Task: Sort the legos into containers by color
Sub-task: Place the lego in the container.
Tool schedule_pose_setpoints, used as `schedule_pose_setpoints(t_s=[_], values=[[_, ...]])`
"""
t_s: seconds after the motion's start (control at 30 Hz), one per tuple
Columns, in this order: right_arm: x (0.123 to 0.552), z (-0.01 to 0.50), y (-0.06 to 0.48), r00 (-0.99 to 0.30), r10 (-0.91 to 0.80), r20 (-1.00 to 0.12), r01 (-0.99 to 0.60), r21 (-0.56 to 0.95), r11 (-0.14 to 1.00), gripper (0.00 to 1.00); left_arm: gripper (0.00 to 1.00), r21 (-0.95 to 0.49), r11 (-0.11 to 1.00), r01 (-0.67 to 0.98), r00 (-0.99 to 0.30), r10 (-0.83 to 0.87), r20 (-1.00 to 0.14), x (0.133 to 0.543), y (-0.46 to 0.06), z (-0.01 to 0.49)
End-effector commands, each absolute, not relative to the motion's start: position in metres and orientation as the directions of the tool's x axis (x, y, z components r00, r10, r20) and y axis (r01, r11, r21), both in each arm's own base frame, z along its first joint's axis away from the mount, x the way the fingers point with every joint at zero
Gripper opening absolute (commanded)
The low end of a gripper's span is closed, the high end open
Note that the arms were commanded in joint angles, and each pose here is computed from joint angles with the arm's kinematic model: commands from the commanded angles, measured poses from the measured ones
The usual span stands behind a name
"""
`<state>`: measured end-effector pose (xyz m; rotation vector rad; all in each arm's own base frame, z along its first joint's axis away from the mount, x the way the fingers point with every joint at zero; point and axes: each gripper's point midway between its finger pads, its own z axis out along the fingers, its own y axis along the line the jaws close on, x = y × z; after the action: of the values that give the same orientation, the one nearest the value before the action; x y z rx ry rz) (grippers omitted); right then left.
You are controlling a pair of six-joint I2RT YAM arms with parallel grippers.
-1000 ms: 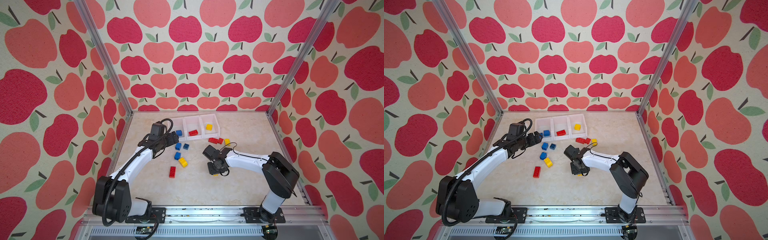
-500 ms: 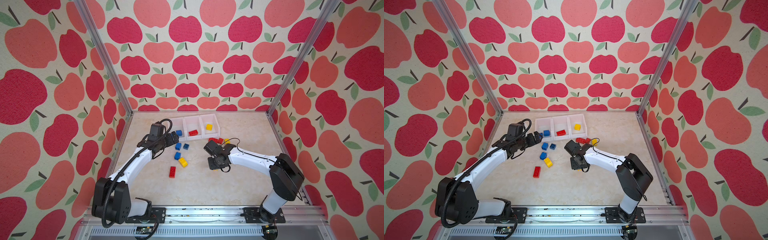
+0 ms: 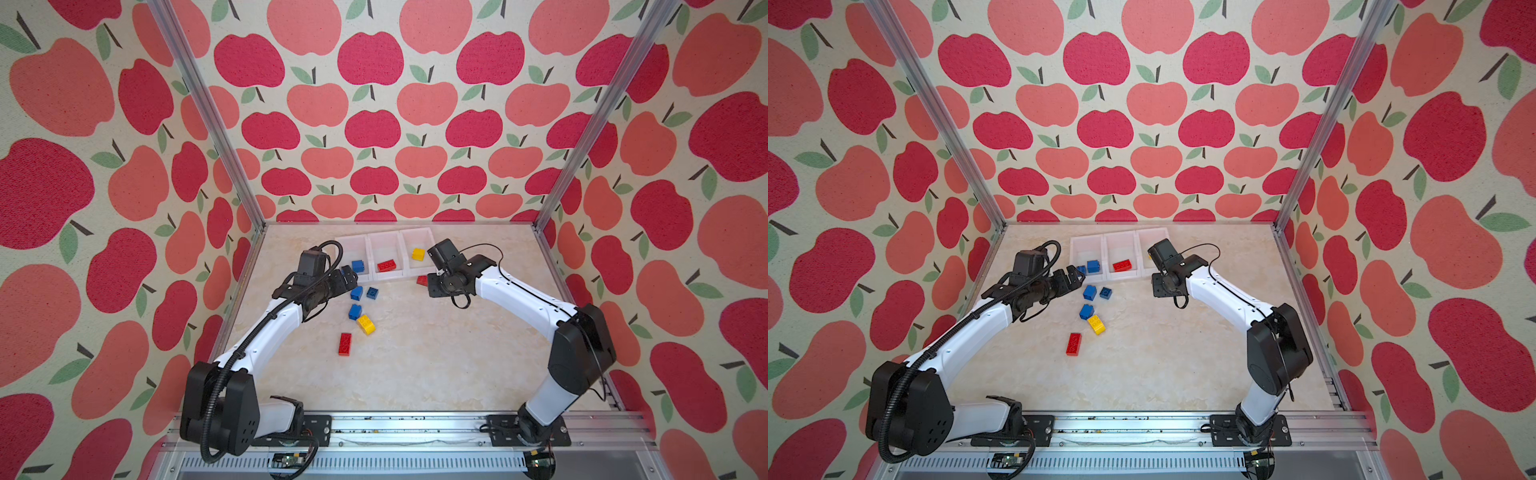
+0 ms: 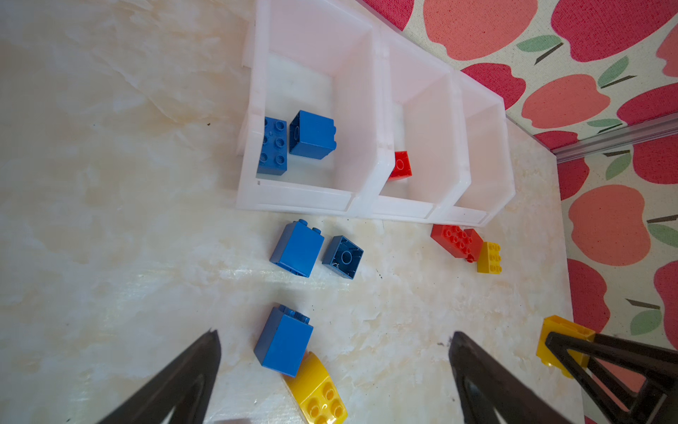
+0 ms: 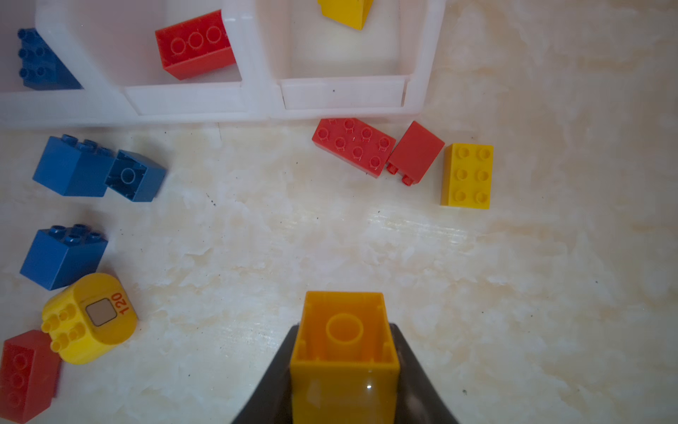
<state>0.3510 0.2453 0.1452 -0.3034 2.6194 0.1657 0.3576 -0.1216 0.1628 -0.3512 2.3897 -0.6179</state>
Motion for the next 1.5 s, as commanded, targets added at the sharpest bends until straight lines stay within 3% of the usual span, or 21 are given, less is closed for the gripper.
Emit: schedule_pose_setpoints(t_s=[0.0,0.5,0.97,1.47], values=[[0.379,0.150,0.248,-0.825,-0.234,-0.514,-0.283,0.018,0.959,0.29,0.99,-0.527,0.844,-0.100,-0.760,-0.407,-0.507,0.353,-0.121,0.164],[0.475,0.143,0.262,-0.786,-0.266,-0.558,-0.301,-0.030,0.953,0.30,0.99,-0.522,0.846,-0.107,-0.759,-0.408,-0.507,0.351,-0.119,0.164],[0.517,0.113,0.269,-0.790,-0.296,-0.537,-0.300,-0.084,0.950,0.31,0.99,-0.517,0.849,-0.112,-0.757,-0.410,-0.509,0.352,-0.116,0.167],[0.518,0.109,0.268,-0.797,-0.292,-0.529,-0.291,-0.087,0.953,0.52,0.99,-0.519,0.848,-0.110,-0.750,-0.413,-0.516,0.352,-0.116,0.173]])
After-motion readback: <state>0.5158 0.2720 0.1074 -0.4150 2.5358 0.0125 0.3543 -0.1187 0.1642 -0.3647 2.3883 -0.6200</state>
